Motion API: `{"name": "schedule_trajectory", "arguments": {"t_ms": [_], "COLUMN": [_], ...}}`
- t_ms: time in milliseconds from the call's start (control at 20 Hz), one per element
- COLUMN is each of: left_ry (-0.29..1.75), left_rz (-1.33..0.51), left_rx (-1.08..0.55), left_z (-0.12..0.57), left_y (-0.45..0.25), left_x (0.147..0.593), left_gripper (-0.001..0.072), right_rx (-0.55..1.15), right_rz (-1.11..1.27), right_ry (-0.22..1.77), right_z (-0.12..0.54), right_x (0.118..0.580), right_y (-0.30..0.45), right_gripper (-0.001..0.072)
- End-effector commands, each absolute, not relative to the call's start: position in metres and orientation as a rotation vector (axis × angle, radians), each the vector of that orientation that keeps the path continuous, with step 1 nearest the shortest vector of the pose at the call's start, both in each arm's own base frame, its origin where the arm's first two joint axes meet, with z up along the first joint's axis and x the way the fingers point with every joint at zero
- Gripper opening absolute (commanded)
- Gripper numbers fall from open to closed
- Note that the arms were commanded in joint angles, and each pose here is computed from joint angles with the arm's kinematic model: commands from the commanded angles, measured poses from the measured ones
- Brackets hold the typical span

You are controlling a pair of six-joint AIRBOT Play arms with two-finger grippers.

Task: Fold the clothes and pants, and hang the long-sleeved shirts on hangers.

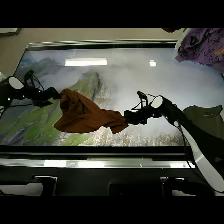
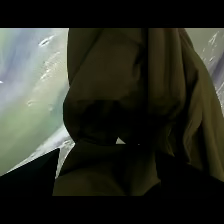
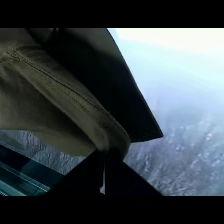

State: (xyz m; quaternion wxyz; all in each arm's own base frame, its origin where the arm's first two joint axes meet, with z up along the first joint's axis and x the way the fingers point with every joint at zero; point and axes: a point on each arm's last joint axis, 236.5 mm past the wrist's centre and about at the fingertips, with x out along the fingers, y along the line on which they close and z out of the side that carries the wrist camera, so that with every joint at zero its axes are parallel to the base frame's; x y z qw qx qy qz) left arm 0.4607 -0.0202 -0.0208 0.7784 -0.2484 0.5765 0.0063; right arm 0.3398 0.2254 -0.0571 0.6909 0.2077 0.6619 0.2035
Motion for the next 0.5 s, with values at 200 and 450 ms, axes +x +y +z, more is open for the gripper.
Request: {"name": "schedule_trajectory", "arguments": {"t_ms": [200,450], "left_ry": [1.281,1.241], "left_rz": [0.013,0.017], "left_rx": [-0.572,-0.659], "left_z": [-0.084,-0.097], "left_y": [-0.022,-0.03], "left_x": [0.479,0.496], "left_gripper": [0.0703,0.0286], "right_rx": [0.43,0.431], "right_rz": [0.448,0.446], "right_ry": [1.501,1.481], "right_z": [-0.05,-0.045], "right_x": [0.331,0.334], "right_y": [0.219,0.218], "right_gripper": [0.0023,0.0023]}}
